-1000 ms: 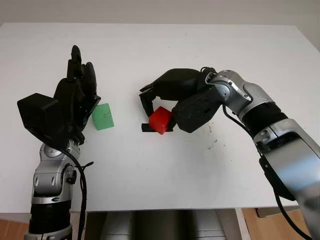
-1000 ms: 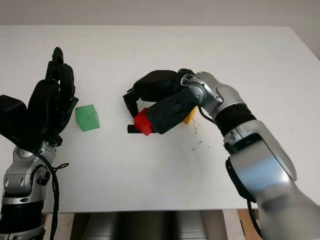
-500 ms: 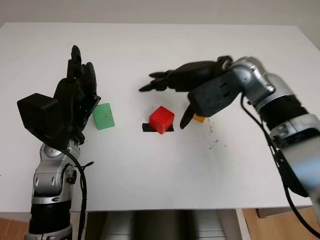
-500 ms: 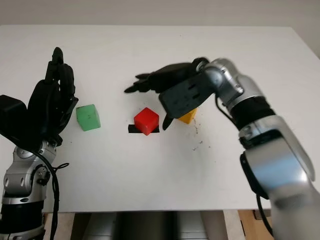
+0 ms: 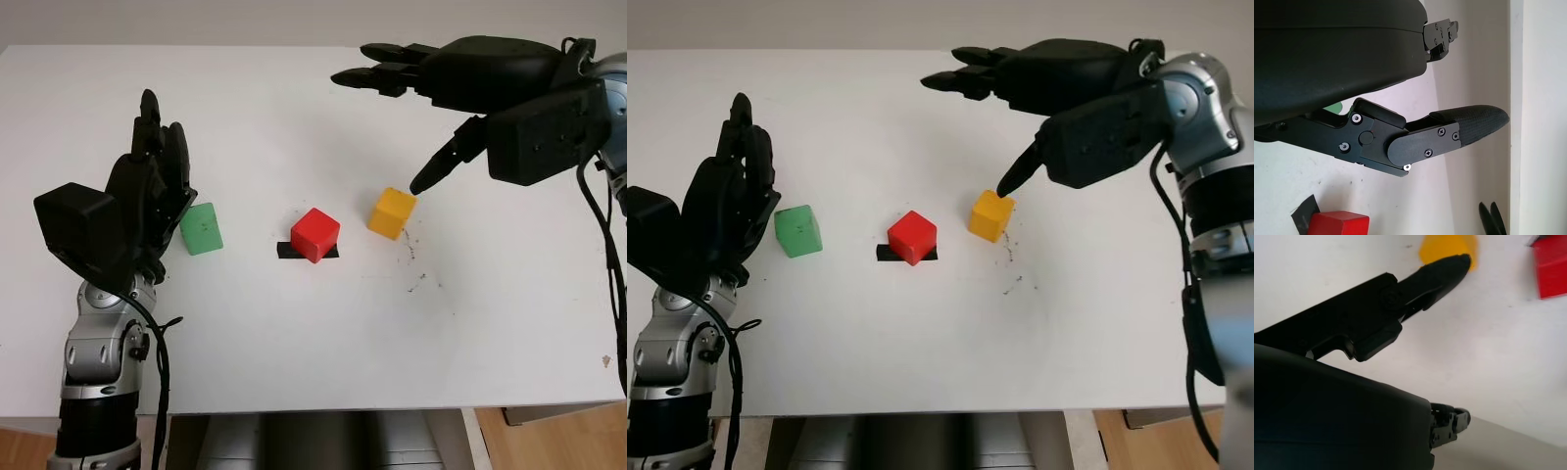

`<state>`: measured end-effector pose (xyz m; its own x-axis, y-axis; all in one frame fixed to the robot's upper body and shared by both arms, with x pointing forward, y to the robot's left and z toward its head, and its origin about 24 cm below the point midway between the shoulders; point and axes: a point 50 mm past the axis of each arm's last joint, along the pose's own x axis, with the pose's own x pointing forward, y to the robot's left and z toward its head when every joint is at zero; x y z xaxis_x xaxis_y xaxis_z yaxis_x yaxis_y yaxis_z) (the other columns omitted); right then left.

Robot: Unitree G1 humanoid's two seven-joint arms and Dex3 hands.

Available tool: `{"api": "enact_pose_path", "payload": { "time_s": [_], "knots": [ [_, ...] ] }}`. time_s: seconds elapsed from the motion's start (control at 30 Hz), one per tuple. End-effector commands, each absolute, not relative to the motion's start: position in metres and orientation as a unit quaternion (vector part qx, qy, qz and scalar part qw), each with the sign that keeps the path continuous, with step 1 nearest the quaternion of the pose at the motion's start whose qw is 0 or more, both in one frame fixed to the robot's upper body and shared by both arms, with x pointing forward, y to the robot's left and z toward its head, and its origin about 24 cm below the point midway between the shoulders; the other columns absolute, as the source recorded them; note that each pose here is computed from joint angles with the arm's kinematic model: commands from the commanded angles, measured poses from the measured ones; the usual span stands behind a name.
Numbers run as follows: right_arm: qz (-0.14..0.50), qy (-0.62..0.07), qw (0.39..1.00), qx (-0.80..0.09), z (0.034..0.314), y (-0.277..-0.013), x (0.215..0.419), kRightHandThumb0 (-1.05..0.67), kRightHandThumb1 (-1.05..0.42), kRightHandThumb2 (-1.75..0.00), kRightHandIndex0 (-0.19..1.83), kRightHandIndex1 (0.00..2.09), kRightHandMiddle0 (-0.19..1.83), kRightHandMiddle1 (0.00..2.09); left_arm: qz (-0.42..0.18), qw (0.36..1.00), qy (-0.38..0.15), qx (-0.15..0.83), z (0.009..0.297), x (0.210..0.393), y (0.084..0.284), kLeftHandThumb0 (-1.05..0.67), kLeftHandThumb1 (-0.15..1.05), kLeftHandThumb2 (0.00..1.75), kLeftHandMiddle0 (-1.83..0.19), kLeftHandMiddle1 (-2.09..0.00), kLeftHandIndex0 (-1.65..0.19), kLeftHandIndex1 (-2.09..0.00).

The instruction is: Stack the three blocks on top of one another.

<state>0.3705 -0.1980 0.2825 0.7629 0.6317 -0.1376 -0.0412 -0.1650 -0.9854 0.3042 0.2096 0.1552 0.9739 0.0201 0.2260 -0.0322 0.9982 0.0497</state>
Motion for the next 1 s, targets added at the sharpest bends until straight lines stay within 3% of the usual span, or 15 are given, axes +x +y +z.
{"api": "enact_pose_path", "payload": {
  "time_s": [0.0, 0.3, 0.63, 0.97],
  "knots": [
    [0.256, -0.212, 0.582, -0.742, 0.29, -0.2, 0.369, -0.77, -0.86, -0.06, 0.02, 0.09, 0.19, 0.17, 0.01, 0.991, -0.127, 0.027, 0.162, 0.306, 0.21, -0.8, 1.05, 0.69, 0.19, 0.0, 0.19, 0.0],
    [0.252, -0.216, 0.522, -0.786, 0.262, -0.197, 0.378, -0.66, -0.84, -0.05, 0.09, 0.08, 0.34, 0.17, 0.008, 0.991, -0.126, 0.033, 0.164, 0.307, 0.211, -0.8, 1.05, 0.69, 0.19, 0.0, 0.19, 0.0],
    [0.272, -0.229, 0.51, -0.783, 0.236, -0.181, 0.385, -0.62, -0.8, -0.04, 0.14, 0.08, 0.43, 0.15, 0.008, 0.991, -0.126, 0.037, 0.164, 0.305, 0.213, -0.79, 1.05, 0.68, 0.19, 0.0, 0.19, 0.0],
    [0.296, -0.198, 0.495, -0.793, 0.217, -0.185, 0.385, -0.55, -0.81, -0.06, 0.13, 0.06, 0.45, 0.1, 0.008, 0.992, -0.124, 0.038, 0.165, 0.304, 0.215, -0.8, 1.05, 0.68, 0.19, 0.0, 0.19, 0.0]
  ]
}}
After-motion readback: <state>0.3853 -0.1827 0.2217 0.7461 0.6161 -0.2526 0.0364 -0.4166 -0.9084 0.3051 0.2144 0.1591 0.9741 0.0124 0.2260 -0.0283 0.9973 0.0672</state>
